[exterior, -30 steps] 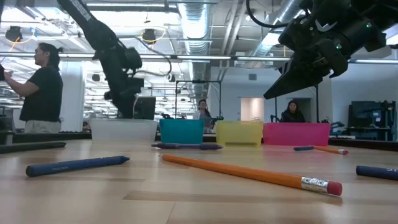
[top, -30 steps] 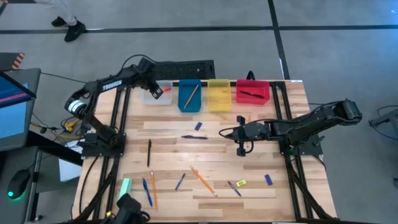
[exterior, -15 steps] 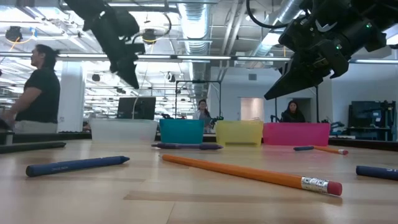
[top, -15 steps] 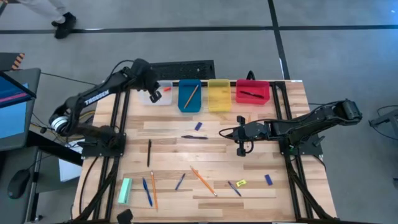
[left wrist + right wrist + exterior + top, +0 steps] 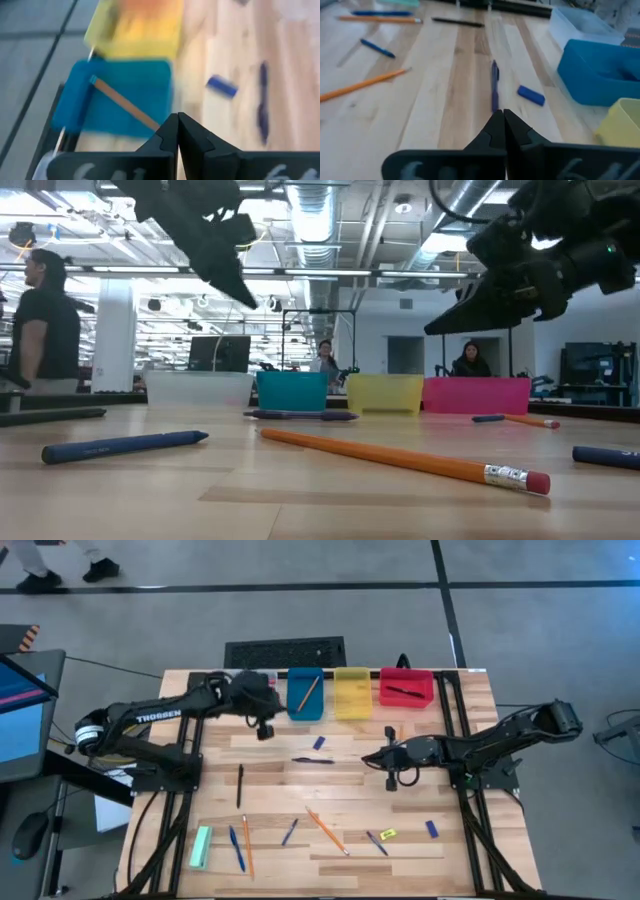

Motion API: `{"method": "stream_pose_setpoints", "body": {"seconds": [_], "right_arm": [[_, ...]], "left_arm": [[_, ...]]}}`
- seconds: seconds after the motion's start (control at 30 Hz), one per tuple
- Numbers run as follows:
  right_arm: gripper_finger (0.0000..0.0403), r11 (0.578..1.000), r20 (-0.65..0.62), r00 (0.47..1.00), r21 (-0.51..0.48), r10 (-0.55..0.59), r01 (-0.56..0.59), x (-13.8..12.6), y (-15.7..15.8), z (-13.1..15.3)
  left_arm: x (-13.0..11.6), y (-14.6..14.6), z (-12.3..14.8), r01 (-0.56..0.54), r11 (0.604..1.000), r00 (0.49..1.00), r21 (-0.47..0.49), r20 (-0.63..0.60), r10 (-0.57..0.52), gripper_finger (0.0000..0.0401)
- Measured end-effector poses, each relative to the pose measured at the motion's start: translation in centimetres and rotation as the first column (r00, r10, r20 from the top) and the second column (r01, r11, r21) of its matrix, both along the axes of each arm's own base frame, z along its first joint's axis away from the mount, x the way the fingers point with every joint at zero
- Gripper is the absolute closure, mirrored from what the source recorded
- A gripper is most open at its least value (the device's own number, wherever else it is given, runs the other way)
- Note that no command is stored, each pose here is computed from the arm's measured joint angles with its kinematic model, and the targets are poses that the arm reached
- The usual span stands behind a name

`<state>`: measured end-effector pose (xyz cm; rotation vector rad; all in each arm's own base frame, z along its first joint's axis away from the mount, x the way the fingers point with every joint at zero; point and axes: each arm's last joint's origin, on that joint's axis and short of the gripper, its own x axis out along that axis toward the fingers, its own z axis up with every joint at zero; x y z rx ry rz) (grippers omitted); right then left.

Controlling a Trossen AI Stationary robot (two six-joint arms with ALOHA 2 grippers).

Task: Sort crayons/erasers/pens/pencils in bins
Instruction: Put the violet pen into the red bin

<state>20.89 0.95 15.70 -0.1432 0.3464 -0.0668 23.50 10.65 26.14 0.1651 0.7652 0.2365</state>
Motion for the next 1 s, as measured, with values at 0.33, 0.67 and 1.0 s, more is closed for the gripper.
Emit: {"method": "stream_pose_setpoints", "body": {"seconds": [0.33, 0.67, 1.0], "right_arm": [[0.0399, 1.0, 0.03, 1.0, 0.015, -0.002, 0.002, -0.5, -0.4, -0.4], [0.0394, 0.999, 0.028, 1.0, 0.035, -0.01, 0.01, -0.3, -0.4, -0.2], [0.0393, 0.999, 0.009, 1.0, 0.037, -0.012, 0.011, -0.2, -0.4, -0.2]], "left_arm": [[1.6, -3.2, -2.1, 0.121, 0.991, 0.975, -0.059, 0.193, -0.108, 0.0401], [1.7, -3.6, -2.3, 0.15, 0.979, 0.967, -0.135, 0.225, -0.117, 0.0401], [2.0, -5.9, -2.7, 0.175, 0.979, 0.974, -0.109, 0.162, -0.156, 0.0401]]}}
